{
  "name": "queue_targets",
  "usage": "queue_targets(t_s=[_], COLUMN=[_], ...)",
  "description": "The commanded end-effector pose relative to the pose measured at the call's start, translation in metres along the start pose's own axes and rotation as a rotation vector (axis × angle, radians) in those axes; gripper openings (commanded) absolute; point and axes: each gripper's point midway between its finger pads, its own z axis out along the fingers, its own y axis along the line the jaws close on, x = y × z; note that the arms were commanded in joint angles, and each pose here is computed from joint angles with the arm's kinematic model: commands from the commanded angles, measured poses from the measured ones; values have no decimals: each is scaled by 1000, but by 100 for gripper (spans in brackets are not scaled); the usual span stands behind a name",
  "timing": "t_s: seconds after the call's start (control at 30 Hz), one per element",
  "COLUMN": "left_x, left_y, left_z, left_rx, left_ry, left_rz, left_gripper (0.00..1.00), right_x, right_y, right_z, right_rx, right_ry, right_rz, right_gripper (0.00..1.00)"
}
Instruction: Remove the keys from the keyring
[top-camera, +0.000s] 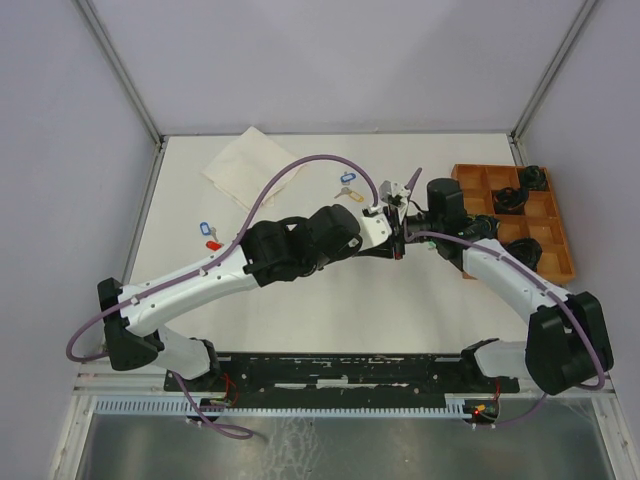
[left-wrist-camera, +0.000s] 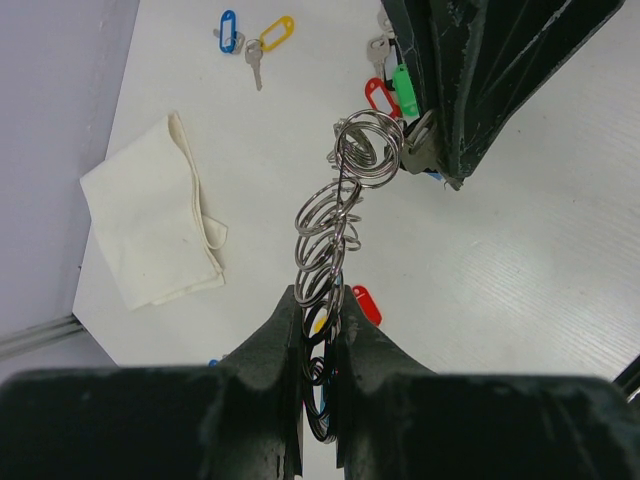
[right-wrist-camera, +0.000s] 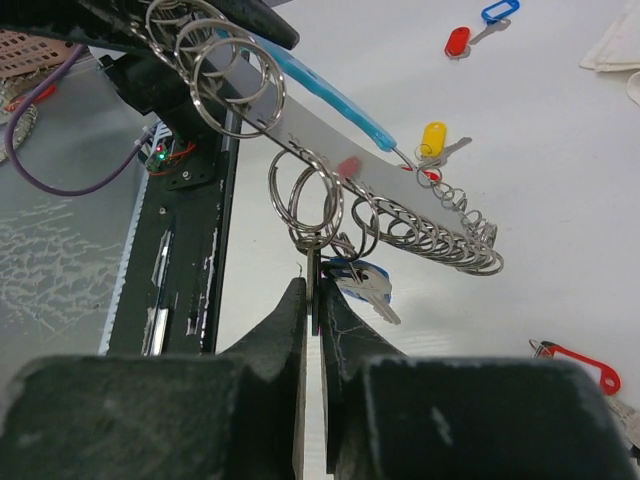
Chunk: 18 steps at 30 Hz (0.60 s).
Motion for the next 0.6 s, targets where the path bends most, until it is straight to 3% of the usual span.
queue_targets(t_s=[0.0,0.13,0.37,0.57], left_x=[-18,-17,-9,-5], left_y=[15,15,20,16], left_z=[-14,-15,-13,-7], left_rx=[-46,-51,-92,-94], left_ry=[-94,-92,-70,-70], left_rz=[-81,-80,-83,-85], left_gripper=[3,3,3,3], right_x=[-12,-11,-3,1], right_y=[2,0,23,18], right_z=[2,3,-17,-26], right_rx=[-53,-53,-118,-84], right_ry=[-12,-7,121,238], right_rz=[18,44,-89,-48], right_gripper=[11,1,1,1])
